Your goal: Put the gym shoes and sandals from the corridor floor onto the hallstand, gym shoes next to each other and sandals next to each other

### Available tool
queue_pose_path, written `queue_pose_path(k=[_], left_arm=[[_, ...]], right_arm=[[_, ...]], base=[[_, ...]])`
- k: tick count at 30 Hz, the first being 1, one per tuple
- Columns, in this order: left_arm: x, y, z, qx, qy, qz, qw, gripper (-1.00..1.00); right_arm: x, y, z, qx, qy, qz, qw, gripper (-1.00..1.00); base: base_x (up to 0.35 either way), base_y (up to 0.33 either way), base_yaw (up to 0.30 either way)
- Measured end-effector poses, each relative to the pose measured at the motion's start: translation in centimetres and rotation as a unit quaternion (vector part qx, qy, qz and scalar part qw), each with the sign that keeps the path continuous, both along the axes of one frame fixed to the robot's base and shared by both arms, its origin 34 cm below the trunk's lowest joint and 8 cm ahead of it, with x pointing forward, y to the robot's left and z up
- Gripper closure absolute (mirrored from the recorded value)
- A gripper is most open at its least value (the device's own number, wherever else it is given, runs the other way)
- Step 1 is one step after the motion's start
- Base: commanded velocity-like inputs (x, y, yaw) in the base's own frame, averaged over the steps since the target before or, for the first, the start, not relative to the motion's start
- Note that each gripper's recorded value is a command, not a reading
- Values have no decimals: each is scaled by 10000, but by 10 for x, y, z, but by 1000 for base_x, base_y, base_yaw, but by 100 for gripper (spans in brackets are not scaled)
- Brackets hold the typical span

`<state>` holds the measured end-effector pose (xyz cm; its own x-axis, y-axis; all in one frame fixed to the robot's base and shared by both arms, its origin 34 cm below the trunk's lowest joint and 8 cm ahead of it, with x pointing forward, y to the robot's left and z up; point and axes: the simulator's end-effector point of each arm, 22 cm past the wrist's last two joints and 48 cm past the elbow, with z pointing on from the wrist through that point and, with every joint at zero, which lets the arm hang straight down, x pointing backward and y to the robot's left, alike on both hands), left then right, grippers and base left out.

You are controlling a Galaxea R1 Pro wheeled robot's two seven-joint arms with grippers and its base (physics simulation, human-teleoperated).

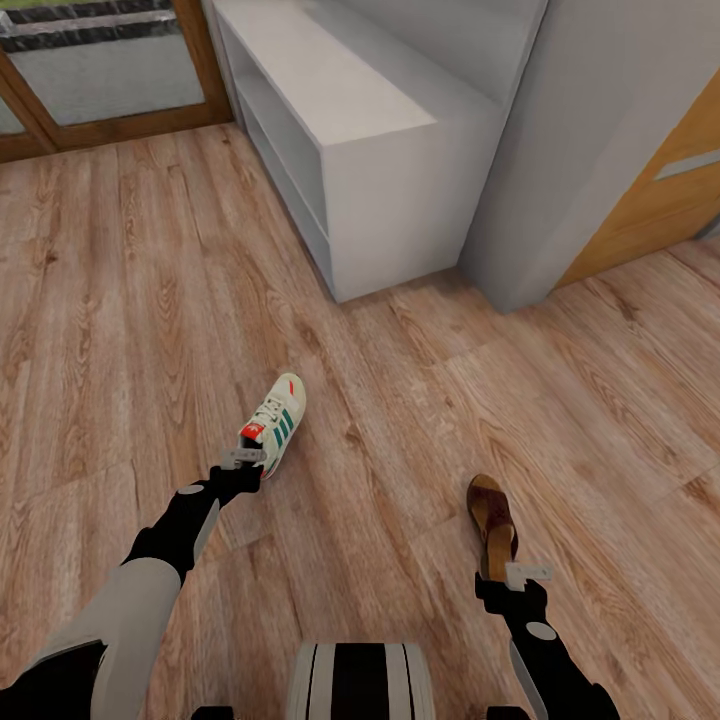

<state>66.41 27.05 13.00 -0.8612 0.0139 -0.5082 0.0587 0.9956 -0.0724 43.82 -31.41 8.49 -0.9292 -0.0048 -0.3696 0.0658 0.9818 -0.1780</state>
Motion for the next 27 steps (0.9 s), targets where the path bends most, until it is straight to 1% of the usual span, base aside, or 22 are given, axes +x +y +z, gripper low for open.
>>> queue_pose_path(k=[4,14,16,23,27], left_arm=[[-8,0,-13,0,112,0,9999,100],[-15,0,-22,-4,195,3,9998,100],[-19,0,-28,-9,245,14,9997,100],[-8,6,-31,40,107,29,9999,100],[-3,9,-31,89,42,39,9999,100]], right_arm=[[-9,0,-8,-3,109,-2,9999,-100],[-16,-1,-13,-9,185,-1,9998,-100],[-21,-1,-17,-9,240,0,9997,-100],[-34,-1,-28,-12,384,2,9993,-100],[-35,-2,-30,-18,401,3,9992,-100]], base=[[0,0,0],[0,0,0],[0,0,0],[0,0,0],[0,0,0]])
